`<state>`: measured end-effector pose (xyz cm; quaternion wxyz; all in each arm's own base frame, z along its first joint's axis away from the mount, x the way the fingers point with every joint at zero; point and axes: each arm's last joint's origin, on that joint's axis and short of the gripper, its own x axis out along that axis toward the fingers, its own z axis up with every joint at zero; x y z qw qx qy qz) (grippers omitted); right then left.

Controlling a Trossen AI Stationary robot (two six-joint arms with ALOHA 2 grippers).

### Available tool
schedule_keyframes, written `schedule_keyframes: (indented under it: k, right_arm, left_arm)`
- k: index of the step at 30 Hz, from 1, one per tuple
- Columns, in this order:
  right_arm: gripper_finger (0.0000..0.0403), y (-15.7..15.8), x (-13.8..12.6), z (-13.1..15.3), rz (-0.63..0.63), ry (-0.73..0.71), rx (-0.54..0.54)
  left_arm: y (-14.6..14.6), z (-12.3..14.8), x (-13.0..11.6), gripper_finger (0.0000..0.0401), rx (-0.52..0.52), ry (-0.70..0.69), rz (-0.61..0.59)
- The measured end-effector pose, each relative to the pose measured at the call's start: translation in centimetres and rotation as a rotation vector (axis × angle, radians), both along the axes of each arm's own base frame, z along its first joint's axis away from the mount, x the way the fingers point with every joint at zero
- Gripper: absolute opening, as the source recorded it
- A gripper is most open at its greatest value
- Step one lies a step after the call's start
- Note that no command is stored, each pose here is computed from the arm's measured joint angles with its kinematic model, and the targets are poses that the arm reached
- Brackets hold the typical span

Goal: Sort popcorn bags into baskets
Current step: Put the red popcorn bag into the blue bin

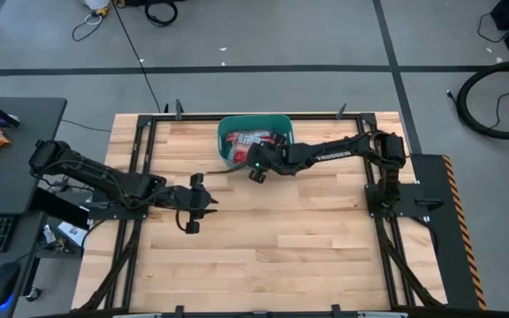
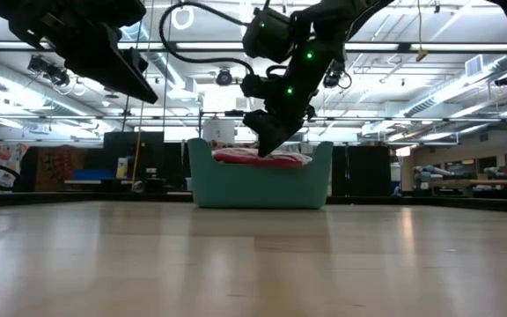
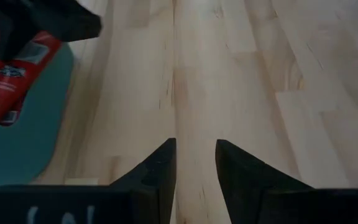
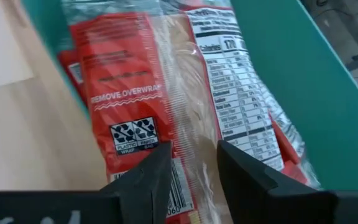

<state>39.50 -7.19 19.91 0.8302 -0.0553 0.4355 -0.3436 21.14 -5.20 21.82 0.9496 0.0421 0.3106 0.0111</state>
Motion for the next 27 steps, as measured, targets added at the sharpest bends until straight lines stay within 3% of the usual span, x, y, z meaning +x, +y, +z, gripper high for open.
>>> schedule_keyframes:
  k: [12,22,27]
  right_arm:
    - [0.0134,-5.0,-1.2,0.3,-0.069,0.143,-0.185]
    - [0.0134,-6.0,-0.4,1.2,0.015,0.138,-0.3]
    - [0.0134,-8.4,-1.0,1.2,0.036,0.11,-0.25]
  left_arm:
    - [-0.1,0.0,0.0,0.0117,-0.007,-0.003,-0.009]
    - [-0.1,0.0,0.0,0.0117,-0.007,-0.002,-0.026]
    - [-0.3,0.0,0.0,0.0117,-0.004,-0.001,-0.036]
